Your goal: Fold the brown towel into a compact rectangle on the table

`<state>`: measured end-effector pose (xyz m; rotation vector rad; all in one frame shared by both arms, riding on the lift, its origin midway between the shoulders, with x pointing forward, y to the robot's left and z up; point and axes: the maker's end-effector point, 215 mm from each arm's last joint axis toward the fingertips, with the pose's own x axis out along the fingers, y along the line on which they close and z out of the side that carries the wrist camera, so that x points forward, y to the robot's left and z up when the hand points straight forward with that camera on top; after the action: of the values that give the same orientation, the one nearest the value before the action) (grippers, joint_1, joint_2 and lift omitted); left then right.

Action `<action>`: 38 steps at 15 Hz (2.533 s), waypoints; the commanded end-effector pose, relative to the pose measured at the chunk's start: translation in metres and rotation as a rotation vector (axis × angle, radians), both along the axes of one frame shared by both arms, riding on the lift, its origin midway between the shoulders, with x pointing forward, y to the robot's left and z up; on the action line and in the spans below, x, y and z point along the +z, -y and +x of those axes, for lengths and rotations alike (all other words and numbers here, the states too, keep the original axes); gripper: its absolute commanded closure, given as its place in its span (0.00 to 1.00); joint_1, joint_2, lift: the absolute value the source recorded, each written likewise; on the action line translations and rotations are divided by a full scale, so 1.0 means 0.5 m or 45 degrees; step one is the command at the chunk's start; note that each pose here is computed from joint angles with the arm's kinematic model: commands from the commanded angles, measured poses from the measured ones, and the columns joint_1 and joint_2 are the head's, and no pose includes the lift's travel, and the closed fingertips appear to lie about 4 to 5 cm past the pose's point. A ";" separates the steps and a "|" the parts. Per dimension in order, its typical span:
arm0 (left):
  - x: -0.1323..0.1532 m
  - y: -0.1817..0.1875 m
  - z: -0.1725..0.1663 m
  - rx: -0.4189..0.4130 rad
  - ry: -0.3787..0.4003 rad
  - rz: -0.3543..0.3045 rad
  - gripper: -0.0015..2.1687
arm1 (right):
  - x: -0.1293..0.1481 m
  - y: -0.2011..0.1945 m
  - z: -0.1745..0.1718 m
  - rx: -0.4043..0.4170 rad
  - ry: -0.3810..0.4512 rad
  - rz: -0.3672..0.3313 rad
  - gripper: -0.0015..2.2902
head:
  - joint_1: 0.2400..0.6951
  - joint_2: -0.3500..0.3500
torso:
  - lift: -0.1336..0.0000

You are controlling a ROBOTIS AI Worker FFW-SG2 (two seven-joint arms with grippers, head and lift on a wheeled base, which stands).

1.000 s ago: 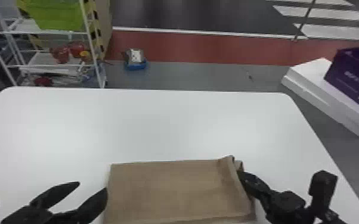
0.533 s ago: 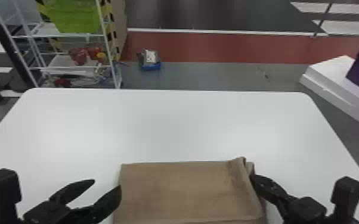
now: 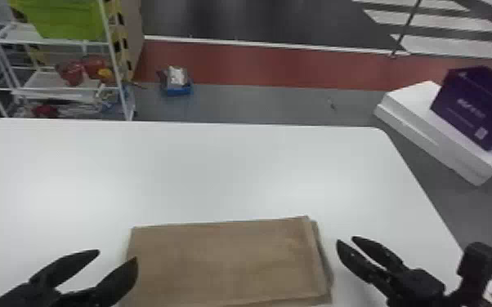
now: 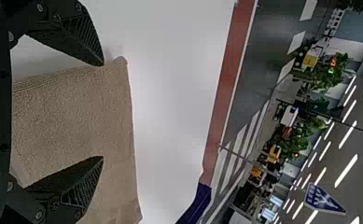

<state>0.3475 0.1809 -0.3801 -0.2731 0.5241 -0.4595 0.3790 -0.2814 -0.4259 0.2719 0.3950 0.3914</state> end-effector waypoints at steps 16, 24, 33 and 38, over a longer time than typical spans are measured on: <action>-0.053 0.218 0.009 -0.090 0.178 -0.008 0.34 | 0.013 -0.019 -0.052 0.036 -0.097 0.148 0.06 | 1.00 0.03 | 0.08; -0.107 0.190 0.035 -0.021 0.177 0.099 0.81 | -0.013 -0.088 -0.039 0.087 -0.217 0.215 0.06 | 1.00 0.12 | 0.08; -0.119 0.181 0.035 -0.029 0.173 0.131 0.81 | -0.062 -0.104 -0.008 0.059 -0.376 0.146 0.06 | 1.00 0.18 | 0.08; -0.120 0.180 0.034 -0.031 0.173 0.136 0.81 | -0.073 -0.126 -0.001 0.074 -0.450 0.154 0.07 | 1.00 0.20 | 0.08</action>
<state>0.3647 0.0914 -0.4409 -0.1329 0.4190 -0.4677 0.3795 -0.2242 -0.4605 0.4416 0.7122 0.4176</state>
